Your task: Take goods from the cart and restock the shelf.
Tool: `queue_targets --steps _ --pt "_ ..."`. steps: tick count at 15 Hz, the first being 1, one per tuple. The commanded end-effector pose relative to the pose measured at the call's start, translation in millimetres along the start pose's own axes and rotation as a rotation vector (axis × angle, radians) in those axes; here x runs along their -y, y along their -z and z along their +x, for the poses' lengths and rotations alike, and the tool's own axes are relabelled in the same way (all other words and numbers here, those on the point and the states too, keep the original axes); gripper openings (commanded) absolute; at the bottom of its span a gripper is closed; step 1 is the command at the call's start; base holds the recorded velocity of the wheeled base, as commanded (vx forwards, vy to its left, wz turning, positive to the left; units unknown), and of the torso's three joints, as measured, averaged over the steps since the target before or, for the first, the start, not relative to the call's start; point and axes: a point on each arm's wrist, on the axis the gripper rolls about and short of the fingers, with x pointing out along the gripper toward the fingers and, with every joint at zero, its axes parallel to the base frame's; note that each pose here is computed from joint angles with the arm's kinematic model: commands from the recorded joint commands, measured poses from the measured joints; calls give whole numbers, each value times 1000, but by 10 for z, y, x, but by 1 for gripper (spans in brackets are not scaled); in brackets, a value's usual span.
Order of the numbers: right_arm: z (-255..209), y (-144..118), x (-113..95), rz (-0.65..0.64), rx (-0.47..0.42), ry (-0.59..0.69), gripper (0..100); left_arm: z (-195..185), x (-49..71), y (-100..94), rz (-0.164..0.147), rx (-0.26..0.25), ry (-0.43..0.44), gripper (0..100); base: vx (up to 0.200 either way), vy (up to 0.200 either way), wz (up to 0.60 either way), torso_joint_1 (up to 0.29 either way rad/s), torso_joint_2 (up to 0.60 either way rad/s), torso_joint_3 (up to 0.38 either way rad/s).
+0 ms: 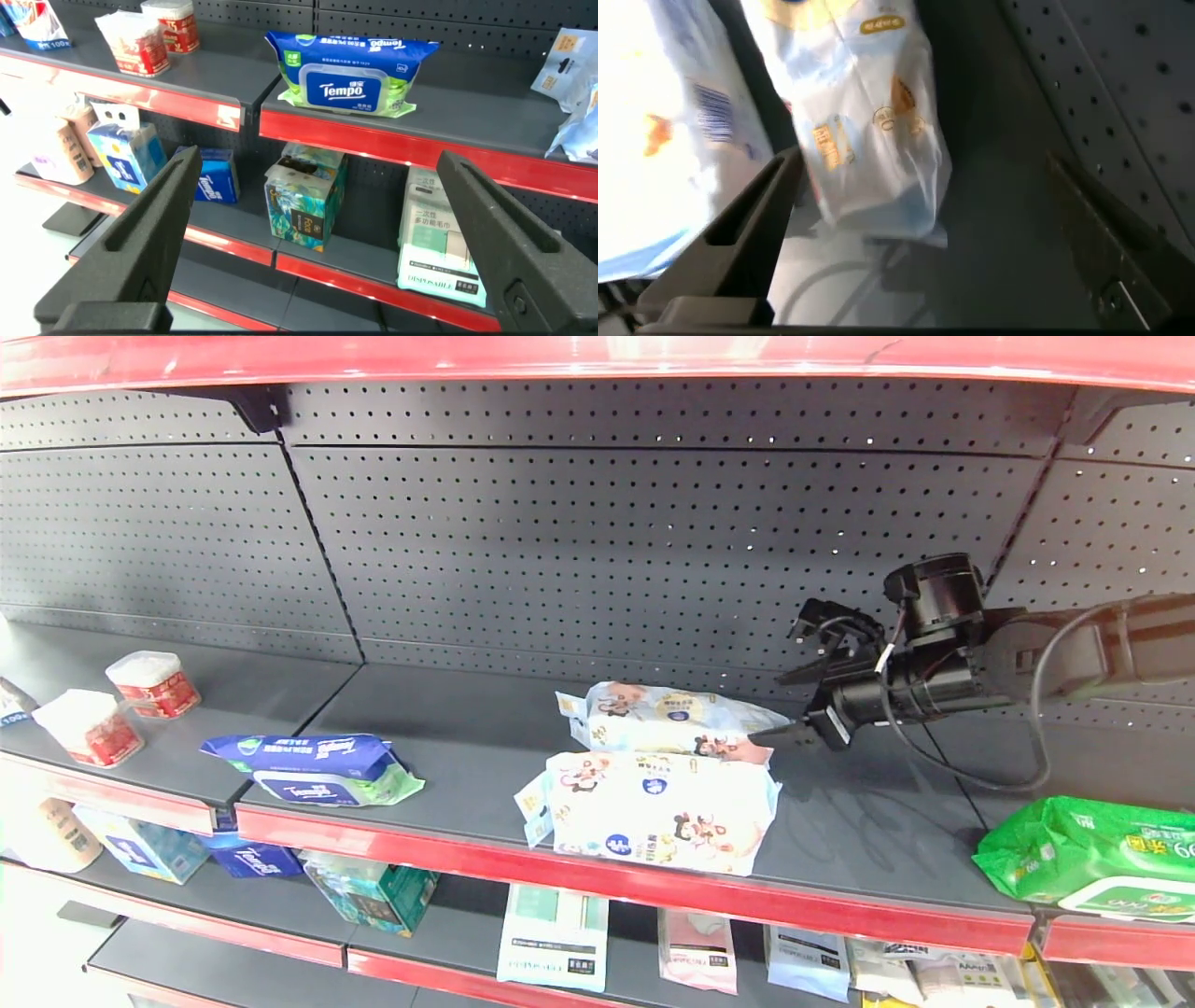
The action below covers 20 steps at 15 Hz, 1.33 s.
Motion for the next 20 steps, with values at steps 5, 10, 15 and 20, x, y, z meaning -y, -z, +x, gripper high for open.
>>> queue_targets --steps 5,10,15,20 --pt "-762 -18 -24 118 55 132 100 0 0 -1 0 0 -1 100 0 0 0 0 0 0" --pt "-1149 -124 -191 285 99 230 100 0 0 -1 0 0 1 100 0 0 0 0 0 0" --pt "-1692 141 -831 439 76 383 100 0 0 -1 0 0 -1 100 0 0 0 0 0 0" --pt "-2310 791 -1881 410 197 600 100 0 0 -1 0 0 -1 100 0 0 0 0 0 0"
